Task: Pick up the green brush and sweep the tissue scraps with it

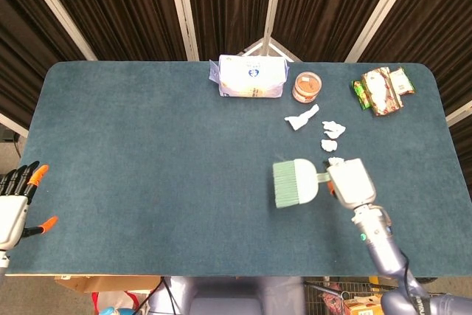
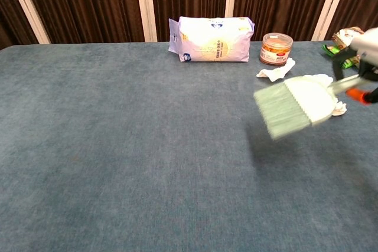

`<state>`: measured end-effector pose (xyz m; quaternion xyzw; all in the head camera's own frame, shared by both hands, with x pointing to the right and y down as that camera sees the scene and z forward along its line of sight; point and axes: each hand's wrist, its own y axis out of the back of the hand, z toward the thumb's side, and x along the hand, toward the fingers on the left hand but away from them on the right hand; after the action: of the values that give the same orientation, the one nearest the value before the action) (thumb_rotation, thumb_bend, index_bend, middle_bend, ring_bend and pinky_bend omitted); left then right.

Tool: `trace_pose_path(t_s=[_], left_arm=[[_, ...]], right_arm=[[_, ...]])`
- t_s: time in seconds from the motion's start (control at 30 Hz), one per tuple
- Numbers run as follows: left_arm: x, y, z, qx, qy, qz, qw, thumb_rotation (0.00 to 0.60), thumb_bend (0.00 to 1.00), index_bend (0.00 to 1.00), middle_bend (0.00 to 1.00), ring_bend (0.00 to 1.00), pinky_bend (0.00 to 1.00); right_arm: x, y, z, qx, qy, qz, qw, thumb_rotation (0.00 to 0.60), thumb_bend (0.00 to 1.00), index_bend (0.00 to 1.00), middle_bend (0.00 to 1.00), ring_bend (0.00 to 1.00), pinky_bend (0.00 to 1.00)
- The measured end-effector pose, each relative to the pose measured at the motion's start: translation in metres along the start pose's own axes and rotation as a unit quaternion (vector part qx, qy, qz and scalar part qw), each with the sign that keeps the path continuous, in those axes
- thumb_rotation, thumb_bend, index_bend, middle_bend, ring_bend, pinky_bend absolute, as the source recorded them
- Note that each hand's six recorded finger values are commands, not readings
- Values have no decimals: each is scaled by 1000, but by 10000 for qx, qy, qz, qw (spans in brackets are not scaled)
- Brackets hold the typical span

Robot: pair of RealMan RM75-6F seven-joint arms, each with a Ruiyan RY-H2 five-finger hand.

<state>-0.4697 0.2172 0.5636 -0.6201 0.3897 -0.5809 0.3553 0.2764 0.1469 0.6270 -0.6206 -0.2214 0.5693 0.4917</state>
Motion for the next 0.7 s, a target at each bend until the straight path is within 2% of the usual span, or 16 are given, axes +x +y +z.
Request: trace_pose_path(t_s=[0.07,0.13,0.3,0.37,0.5,0.7], left_arm=[[0,0,-1,-5,4,3,10000,600,0,0,0,0,0],[0,0,-1,-9,8,3,10000,600,0,0,0,0,0],[-1,1,-2,-18,12,2,10000,600,0,0,0,0,0],[-1,1,-2,-20,14,-4,10000,600,0,0,0,0,0],[-1,0,-2,-10,9,-11,10000,600,0,0,0,0,0],[-1,1,-2,-8,35,-1,10000,600,0,0,0,0,0]], right_arm=[[3,-9,11,58,83,78,9999,600,665,706,975,1000,965],[5,-16,18,138,111,159,9997,600,632,616,975,1000,965],[8,-29,22,441,57,271,9986,600,429,194,975,1000,965],[10,-32,19,613,8,299,9977,600,389,95,975,1000,964],[16,-38,10,797,-122,432,9958,600,364,25,975,1000,965],[28,-41,-11,950,-384,545,9932,600,363,3,975,1000,965]])
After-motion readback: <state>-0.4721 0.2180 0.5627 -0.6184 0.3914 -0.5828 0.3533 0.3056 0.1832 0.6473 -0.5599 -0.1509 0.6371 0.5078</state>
